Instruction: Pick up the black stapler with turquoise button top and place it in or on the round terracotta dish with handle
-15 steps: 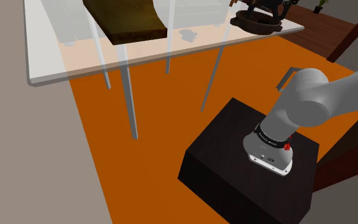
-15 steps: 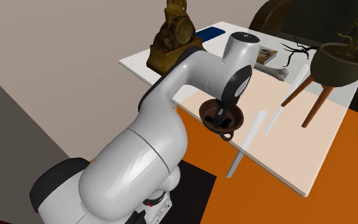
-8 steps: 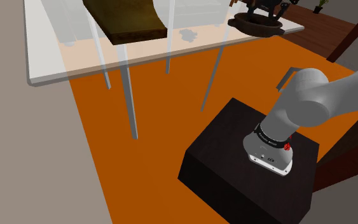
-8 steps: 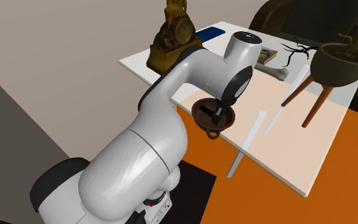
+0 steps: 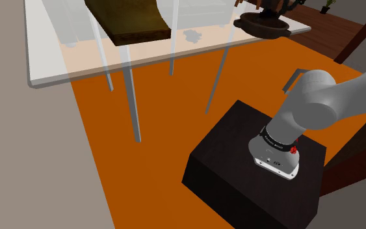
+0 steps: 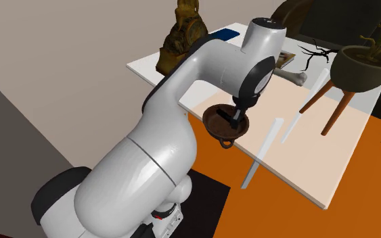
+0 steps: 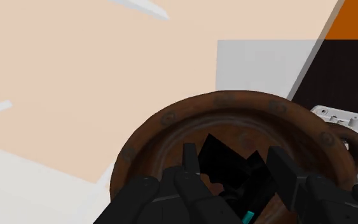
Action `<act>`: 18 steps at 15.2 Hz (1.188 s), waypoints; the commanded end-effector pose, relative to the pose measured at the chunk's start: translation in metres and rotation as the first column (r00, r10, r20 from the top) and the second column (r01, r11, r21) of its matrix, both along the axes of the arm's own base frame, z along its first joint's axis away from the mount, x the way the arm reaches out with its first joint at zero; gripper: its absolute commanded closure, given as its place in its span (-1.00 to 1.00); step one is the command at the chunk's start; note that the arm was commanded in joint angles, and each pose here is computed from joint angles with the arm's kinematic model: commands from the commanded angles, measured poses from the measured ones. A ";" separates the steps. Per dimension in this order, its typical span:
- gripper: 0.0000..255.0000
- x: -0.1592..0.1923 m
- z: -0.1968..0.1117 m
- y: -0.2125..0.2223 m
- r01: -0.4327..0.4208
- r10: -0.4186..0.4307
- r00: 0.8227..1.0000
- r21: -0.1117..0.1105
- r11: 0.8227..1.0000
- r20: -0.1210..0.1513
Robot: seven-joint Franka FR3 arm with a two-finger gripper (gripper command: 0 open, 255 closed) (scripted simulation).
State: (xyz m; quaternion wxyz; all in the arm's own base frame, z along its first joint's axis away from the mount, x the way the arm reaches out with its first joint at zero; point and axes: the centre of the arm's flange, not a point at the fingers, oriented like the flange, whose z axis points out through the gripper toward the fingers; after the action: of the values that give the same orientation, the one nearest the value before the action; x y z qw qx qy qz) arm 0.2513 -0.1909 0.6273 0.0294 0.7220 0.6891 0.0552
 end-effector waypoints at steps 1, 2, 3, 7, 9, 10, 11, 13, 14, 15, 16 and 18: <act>1.00 -0.076 0.053 -0.016 0.073 -0.075 0.978 0.020 0.997 0.196; 1.00 -0.076 0.058 -0.016 0.073 -0.075 0.978 0.020 0.997 0.196; 1.00 -0.076 0.064 -0.016 0.073 -0.075 0.978 0.020 0.997 0.196; 1.00 -0.076 0.085 -0.016 0.073 -0.075 0.978 0.020 0.997 0.196; 1.00 -0.076 0.092 -0.016 0.073 -0.075 0.978 0.020 0.997 0.196; 1.00 -0.066 0.100 -0.018 0.073 -0.075 0.978 0.020 0.997 0.196; 1.00 -0.055 0.107 -0.021 0.073 -0.075 0.978 0.020 0.997 0.196; 1.00 -0.030 0.124 -0.025 0.073 -0.075 0.978 0.020 0.997 0.196; 1.00 -0.030 0.119 -0.025 0.073 -0.075 0.978 0.020 0.997 0.196; 1.00 -0.030 0.113 -0.025 0.073 -0.075 0.978 0.020 0.997 0.196; 1.00 -0.030 0.108 -0.025 0.073 -0.075 0.978 0.020 0.997 0.196; 1.00 -0.030 0.098 -0.025 0.073 -0.075 0.978 0.020 0.997 0.196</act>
State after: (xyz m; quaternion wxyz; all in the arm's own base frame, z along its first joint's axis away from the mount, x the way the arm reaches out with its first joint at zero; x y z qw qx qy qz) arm 0.2158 -0.2173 0.7335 0.0975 0.7395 0.6525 0.1334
